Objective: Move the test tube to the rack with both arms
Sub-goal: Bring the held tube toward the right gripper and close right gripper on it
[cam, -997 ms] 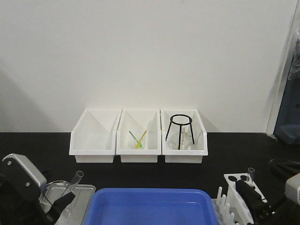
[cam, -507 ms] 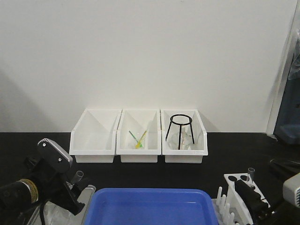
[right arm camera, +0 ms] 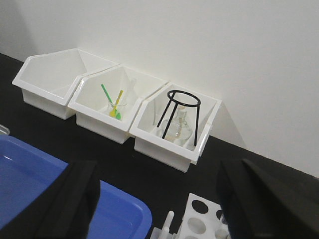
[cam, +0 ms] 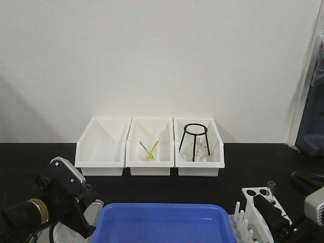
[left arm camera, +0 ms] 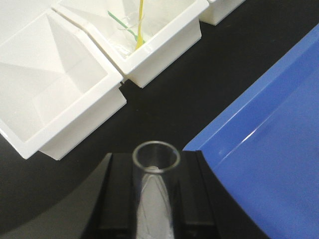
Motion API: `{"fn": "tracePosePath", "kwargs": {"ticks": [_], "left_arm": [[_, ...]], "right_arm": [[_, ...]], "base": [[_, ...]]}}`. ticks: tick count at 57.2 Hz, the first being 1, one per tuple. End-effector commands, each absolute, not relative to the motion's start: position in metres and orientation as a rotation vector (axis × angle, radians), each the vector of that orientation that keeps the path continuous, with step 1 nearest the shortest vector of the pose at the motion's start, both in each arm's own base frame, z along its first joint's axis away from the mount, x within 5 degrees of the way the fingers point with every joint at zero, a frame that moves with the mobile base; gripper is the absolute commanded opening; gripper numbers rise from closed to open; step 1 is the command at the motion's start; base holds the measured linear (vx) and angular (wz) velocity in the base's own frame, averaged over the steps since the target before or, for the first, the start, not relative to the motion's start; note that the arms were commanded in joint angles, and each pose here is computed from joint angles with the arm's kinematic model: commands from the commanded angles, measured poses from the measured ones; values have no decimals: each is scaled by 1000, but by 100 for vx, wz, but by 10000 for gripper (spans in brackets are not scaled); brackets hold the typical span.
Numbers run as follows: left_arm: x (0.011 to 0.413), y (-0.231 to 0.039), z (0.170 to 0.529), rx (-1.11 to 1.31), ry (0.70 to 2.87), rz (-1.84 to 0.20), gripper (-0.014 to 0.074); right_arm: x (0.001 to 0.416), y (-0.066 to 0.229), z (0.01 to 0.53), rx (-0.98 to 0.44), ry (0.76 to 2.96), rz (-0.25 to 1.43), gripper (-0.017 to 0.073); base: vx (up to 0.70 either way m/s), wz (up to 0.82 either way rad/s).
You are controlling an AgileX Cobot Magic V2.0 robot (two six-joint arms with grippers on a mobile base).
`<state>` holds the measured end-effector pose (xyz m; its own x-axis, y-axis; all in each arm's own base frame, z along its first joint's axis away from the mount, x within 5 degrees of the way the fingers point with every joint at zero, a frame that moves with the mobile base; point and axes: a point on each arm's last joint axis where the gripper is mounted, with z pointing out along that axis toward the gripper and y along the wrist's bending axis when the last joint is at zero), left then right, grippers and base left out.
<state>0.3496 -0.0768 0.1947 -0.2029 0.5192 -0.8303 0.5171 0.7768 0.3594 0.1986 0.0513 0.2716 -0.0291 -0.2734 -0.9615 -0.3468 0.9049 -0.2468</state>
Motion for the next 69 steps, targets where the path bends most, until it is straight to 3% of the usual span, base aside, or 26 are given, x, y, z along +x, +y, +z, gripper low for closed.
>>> {"fn": "tracePosePath", "kwargs": {"ticks": [1,8,15,21,28,46,69], "left_arm": [[352,-83,225,756,1706,-21,-10],[347,-82,243,741,1659,-12,-8],[329,-79,288,658,1556,-36,-8],[305,-76,329,551,1463,-112,-8],[283,-81,358,518,1371,-249,-8],[268,-144,365,663,1292,-672,-4],[275,-237,375,781,1252,-873,-4]], "right_arm": [[200,54,291,-483,1494,78,533],[200,54,292,-483,1490,79,533],[199,55,294,-466,1468,103,533],[198,59,301,-429,1416,193,533],[195,70,310,-510,1364,309,533],[200,95,334,-715,1338,571,533],[206,97,332,-708,1341,608,533]], "base": [[0,0],[0,0],[0,0],[0,0],[0,0],[0,0],[0,0]]}}
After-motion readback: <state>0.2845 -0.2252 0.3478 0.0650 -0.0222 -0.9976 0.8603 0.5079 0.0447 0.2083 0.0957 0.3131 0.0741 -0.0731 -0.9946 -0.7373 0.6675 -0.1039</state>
